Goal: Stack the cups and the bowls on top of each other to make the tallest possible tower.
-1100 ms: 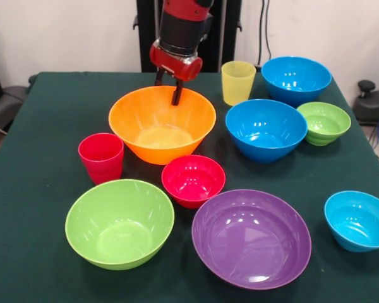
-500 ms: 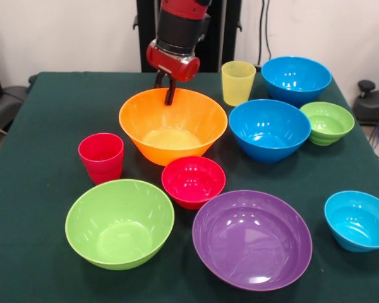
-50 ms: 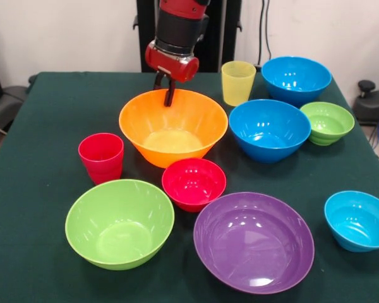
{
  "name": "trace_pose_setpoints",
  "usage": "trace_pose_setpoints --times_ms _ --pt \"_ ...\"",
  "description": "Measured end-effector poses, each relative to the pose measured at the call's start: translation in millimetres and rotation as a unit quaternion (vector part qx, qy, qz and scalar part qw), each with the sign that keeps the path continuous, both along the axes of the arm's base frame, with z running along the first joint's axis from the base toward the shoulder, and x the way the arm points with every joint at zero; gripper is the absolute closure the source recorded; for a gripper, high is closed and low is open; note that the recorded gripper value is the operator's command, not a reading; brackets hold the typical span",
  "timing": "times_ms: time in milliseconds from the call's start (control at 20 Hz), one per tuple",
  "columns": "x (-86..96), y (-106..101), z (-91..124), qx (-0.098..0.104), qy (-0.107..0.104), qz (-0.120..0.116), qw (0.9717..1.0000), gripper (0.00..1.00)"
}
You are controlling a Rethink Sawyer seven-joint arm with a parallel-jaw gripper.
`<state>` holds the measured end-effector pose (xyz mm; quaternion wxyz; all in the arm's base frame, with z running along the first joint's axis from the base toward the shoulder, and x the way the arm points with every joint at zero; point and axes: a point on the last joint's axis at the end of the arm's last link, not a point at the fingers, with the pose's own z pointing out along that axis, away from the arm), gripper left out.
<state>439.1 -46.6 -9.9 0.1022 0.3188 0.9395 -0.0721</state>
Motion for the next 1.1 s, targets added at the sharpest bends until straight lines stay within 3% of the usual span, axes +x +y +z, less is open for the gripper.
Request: trace_pose_setpoints --times_ms 300,550,850,1100 --pt "0.3 -6.4 3.0 0.026 0.006 0.010 0.9996 1.00" --pt "5.7 -6.2 15.0 0.056 0.032 0.012 0.9978 1.00" --pt "13.9 -3.9 32.3 0.078 0.050 0.021 0.9955 1.00" --pt "21.3 -1.8 45.2 0.087 0.039 0.040 0.9946 1.00"
